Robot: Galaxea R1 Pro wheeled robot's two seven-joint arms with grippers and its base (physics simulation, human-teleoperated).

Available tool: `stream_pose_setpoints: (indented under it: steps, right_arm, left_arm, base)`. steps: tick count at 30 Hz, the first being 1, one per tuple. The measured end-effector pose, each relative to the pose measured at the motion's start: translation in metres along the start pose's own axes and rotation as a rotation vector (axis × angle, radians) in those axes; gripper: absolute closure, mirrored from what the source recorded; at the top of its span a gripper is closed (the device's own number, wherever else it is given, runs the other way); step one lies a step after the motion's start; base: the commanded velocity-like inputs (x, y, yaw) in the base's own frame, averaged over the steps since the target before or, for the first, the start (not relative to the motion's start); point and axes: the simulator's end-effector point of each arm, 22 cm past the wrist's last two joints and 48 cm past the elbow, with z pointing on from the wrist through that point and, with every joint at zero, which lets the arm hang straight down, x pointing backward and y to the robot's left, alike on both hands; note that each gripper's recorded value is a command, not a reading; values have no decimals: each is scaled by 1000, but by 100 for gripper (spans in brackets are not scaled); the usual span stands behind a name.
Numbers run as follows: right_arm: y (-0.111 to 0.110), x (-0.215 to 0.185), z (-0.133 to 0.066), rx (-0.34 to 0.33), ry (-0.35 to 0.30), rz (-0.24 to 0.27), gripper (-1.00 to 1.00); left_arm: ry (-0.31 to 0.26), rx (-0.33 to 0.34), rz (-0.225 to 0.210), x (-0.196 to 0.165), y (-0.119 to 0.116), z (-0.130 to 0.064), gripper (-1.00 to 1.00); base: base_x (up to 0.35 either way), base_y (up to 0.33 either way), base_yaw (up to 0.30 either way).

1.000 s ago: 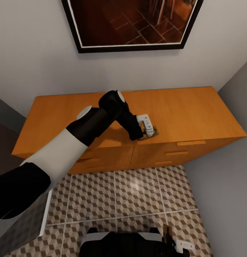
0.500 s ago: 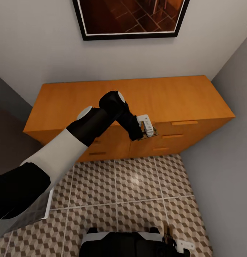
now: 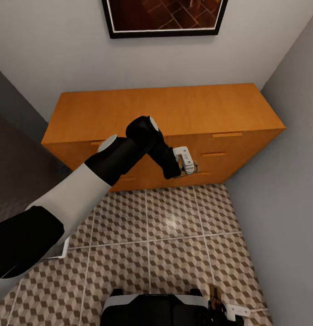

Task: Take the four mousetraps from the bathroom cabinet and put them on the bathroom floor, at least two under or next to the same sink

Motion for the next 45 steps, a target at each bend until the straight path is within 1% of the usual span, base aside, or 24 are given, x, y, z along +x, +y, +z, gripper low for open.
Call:
stream_pose_setpoints:
  steps: [2,5,7,10,11,12,13,15,18,20,22,23,24,25,27,29,31,34,35,36,39,41,43,45]
  right_arm:
    - [0,0,0,-1,2,0,100]
    - [1,1,0,-2,3,0,100]
    - [2,1,0,-2,3,1,100]
    - [1,1,0,-1,2,1,100]
    - [1,1,0,-1,2,1,100]
    - [1,1,0,-3,2,0,100]
    - [1,0,0,-2,2,0,100]
    - [1,-1,0,-3,-2,0,100]
    - [1,-2,0,-4,-6,-2,100]
    - [-2,-3,1,-3,-10,-6,100]
    - [-9,-5,2,0,-15,-22,100]
    - [-12,-6,2,-2,-17,-33,100]
    - [-12,-7,3,-11,-19,-49,100]
    - [-13,-8,3,-17,-21,-57,100]
    - [-19,-11,4,-15,-25,-68,100]
    - [-25,-17,7,-11,-38,-74,100]
    - [-33,-30,11,-6,-63,-80,100]
    - [-42,-53,17,-2,-110,-86,100]
    - [-49,-63,20,3,-124,-91,100]
    - [-50,-66,22,1,-128,-95,100]
    - [-48,-75,24,-6,-139,-99,100]
    - [-44,-79,25,-22,-145,-109,100]
    - [-36,-80,25,-52,-147,-127,100]
    - [-28,-79,25,-88,-146,-146,100]
  left_arm:
    - [14,5,2,4,-2,4,100]
    - [65,44,3,23,-19,27,100]
    - [114,103,-4,48,-47,56,100]
    - [186,186,-19,94,-104,109,100]
    - [202,194,-27,109,-121,125,100]
    - [230,168,-37,136,-138,152,100]
    - [244,174,-52,154,-155,169,100]
    - [270,155,-56,187,-168,191,100]
    - [310,166,-98,224,-183,206,100]
    - [330,160,-170,253,-185,212,100]
    - [301,126,-267,278,-175,218,100]
    - [265,97,-322,290,-166,221,100]
    - [197,50,-417,306,-152,225,100]
    - [152,17,-488,320,-144,228,100]
    - [84,-45,-609,348,-136,231,100]
    - [57,-92,-671,372,-133,231,100]
    - [51,-145,-717,405,-137,229,100]
    - [86,-223,-796,452,-157,228,100]
    - [96,-289,-857,476,-171,227,100]
    - [96,-315,-885,485,-183,228,100]
    - [76,-368,-946,499,-208,229,100]
    - [53,-420,-986,508,-224,228,100]
    - [26,-499,-1010,518,-235,223,100]
    - [18,-578,-1021,529,-249,215,100]
  base:
    - [-334,0,0]
    - [-328,0,0]
    - [-215,0,0]
    - [-75,0,0]
    - [-18,0,0]
    - [-12,0,0]
    - [-6,0,0]
    - [-3,0,0]
    - [-1,0,0]
    - [0,0,0]
    - [0,0,0]
    - [0,0,0]
    - [0,0,0]
    - [0,0,0]
    - [0,0,0]
    - [0,0,0]
    - [0,0,0]
    - [0,0,0]
    - [0,0,0]
    - [0,0,0]
    - [0,0,0]
    - [0,0,0]
    - [0,0,0]
    - [0,0,0]
